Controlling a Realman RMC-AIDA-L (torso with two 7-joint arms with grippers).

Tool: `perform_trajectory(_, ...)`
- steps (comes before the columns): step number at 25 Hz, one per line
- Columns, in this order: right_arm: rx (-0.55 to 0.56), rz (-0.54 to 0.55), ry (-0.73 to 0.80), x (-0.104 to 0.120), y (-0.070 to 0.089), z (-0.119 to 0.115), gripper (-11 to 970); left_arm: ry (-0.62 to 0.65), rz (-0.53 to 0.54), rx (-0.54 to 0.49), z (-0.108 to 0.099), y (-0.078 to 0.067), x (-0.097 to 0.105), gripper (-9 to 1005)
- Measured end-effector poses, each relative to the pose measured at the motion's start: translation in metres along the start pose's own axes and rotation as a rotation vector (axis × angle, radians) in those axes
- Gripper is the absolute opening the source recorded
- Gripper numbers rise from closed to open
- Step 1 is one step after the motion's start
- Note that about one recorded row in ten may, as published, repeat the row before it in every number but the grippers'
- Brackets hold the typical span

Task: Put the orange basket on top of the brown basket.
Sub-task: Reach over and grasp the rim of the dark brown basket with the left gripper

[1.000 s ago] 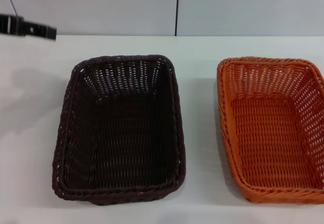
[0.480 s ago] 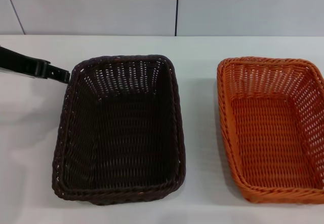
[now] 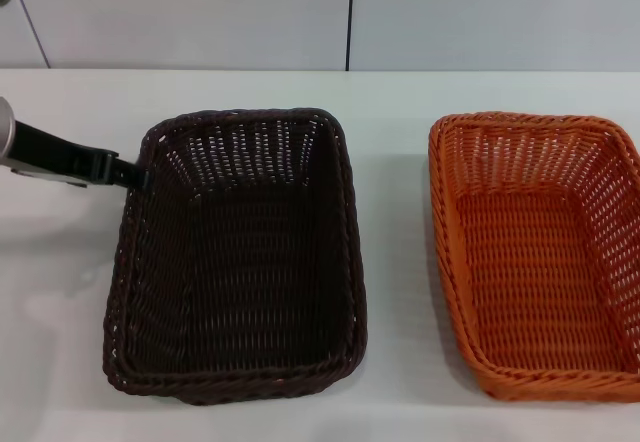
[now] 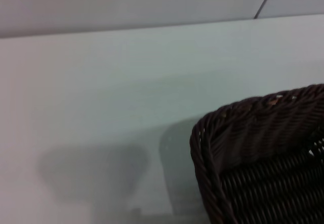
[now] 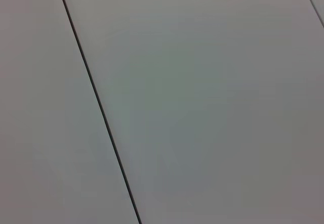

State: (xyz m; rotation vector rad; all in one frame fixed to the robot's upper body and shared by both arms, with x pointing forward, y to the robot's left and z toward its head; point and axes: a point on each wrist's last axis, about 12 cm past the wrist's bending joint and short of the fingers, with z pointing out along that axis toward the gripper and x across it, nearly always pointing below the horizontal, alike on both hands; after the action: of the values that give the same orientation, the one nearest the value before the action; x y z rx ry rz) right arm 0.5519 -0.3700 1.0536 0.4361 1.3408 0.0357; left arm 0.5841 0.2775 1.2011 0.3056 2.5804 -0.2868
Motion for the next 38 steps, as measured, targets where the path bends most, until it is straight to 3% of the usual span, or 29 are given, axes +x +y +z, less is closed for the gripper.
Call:
perform_trajectory(18,-0.001,0.003,0.001,0.0,0.001,0.0,665,0.089,-0.032,0.048,0.033,0.0,0.021,761)
perform_trajectory(28,0.003,0.003,0.014,0.002,0.001,0.001,665,0.091,-0.024,0.053,0.039,0.001,0.022,712)
perform_trajectory(34,0.003,0.003,0.015,0.002,0.001,0.001,665,0.094,-0.011,0.052,0.04,0.001,0.022,547)
perform_trajectory(36,0.004,0.004,0.016,0.002,0.001,0.002,666,0.096,-0.007,0.047,0.04,0.002,0.022,281)
perform_trajectory(38,0.004,0.006,0.017,0.002,0.002,0.002,666,0.095,-0.004,0.047,0.04,0.003,0.022,253)
